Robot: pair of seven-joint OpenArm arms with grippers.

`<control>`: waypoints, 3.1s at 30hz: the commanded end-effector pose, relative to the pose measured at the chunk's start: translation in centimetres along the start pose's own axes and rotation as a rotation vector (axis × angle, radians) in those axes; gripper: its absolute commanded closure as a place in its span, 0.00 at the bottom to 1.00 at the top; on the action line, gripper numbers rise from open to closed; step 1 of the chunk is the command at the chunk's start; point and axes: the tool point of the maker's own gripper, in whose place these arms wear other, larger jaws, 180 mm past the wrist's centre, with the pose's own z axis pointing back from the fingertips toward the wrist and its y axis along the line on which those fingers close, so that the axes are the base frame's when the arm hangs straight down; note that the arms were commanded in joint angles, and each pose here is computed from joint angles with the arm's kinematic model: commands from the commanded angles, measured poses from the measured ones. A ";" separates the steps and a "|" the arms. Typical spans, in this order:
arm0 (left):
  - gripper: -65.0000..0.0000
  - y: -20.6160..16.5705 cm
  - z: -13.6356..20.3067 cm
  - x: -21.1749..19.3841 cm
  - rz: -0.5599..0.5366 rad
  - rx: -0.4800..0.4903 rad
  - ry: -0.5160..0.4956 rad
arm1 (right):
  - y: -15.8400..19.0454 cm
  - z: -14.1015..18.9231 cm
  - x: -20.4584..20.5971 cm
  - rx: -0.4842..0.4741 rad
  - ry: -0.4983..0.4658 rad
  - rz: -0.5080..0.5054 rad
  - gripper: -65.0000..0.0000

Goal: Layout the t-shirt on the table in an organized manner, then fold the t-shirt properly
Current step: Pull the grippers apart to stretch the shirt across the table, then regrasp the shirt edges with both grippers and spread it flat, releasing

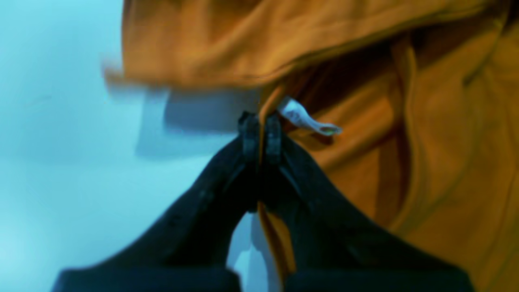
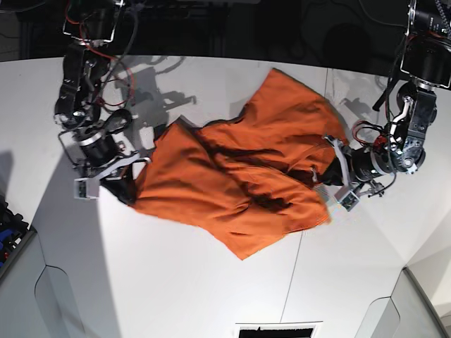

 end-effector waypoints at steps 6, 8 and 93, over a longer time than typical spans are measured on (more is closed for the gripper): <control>1.00 3.8 2.3 0.5 -0.034 0.078 0.003 | -5.1 2.1 2.8 -0.100 -0.066 0.027 1.00; 1.00 4.5 2.6 0.3 -0.037 0.096 0.016 | -6.4 2.9 2.7 -0.133 -0.067 0.023 1.00; 0.56 7.4 4.7 -8.0 0.292 0.261 0.209 | -6.5 2.5 -3.8 -0.216 0.214 0.145 0.46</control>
